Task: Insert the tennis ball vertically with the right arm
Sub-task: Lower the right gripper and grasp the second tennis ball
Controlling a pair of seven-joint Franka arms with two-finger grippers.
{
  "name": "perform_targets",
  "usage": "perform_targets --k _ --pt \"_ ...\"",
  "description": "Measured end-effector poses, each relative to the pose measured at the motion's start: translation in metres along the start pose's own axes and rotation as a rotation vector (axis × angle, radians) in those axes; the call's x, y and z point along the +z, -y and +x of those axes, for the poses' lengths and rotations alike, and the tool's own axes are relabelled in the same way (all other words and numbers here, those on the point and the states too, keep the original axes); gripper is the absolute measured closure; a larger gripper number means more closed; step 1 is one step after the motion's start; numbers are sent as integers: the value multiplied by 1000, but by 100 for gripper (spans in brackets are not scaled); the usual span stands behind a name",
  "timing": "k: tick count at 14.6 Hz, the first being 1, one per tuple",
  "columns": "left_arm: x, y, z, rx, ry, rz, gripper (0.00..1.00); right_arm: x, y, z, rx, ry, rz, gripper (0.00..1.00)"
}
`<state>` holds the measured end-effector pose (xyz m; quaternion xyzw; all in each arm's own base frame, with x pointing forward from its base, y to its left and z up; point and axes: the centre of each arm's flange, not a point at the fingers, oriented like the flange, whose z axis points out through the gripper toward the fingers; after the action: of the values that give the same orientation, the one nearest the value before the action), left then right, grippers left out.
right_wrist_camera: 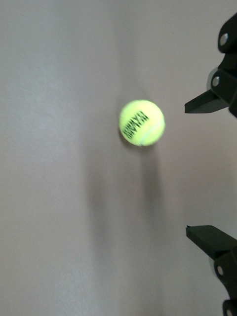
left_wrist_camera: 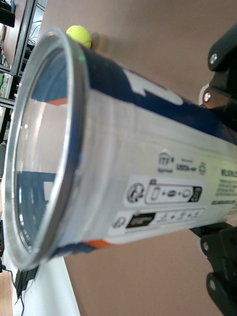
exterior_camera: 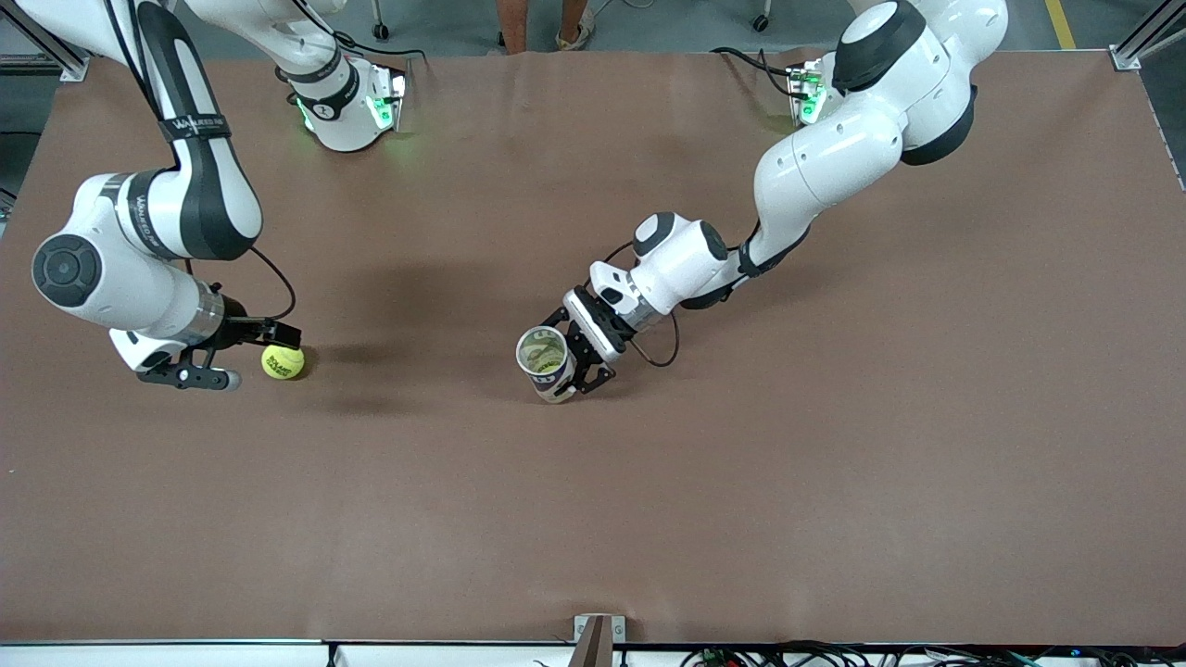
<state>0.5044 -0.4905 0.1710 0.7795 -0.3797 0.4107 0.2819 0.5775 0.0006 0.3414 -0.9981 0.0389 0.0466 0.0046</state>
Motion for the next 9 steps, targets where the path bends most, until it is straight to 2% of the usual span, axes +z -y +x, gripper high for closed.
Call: perform_targets --k 3,9 --pt "0 0 0 4 0 -1 25 22 -31 -2 -51 -68 1 0" --pt "-1 1 -1 20 0 -3 25 85 -35 -7 -63 -71 -10 0"
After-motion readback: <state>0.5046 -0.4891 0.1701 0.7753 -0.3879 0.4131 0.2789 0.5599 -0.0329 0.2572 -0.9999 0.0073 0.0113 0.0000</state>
